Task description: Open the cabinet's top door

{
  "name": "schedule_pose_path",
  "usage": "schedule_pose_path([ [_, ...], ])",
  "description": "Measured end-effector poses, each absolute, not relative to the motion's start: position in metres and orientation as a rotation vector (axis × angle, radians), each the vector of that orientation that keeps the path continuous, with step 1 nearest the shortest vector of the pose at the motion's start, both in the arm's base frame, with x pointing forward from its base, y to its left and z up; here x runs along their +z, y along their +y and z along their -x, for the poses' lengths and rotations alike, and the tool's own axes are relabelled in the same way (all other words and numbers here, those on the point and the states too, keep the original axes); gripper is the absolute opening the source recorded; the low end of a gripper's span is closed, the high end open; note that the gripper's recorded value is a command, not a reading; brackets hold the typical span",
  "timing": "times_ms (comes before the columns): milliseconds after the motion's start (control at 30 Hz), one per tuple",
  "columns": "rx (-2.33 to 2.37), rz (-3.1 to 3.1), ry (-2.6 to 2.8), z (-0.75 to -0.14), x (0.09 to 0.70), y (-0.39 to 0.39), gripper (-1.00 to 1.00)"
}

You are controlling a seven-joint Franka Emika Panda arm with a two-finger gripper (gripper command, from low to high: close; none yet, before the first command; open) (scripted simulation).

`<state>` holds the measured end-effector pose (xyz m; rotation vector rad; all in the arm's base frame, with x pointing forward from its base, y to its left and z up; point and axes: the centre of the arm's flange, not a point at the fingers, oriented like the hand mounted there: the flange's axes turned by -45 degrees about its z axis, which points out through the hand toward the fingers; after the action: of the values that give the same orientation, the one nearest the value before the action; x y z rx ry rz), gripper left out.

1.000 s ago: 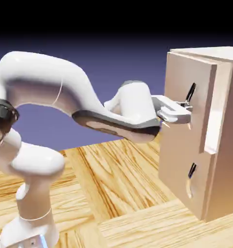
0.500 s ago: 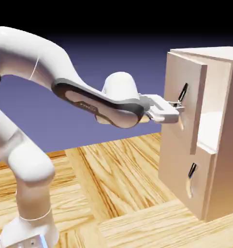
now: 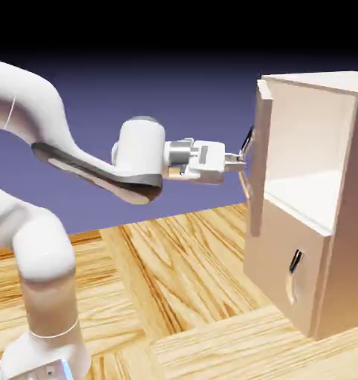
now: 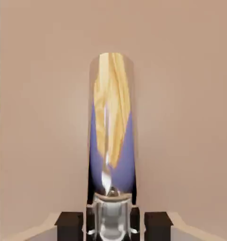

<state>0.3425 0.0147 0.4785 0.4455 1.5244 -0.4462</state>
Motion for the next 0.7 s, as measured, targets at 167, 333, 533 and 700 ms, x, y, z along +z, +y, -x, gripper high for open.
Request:
schedule_pose_path([
  [167, -0.521, -0.521, 1.507, -0.330, 0.479, 0.041, -1.00],
  [333, -0.603, -0.603, 1.486, -0.320, 0.479, 0.070, -1.00],
  [533, -0.720, -0.721, 1.448, -0.310, 0.479, 0.114, -1.00],
  [700, -0.823, -0.824, 1.409, -0.307, 0.479, 0.154, -1.00],
])
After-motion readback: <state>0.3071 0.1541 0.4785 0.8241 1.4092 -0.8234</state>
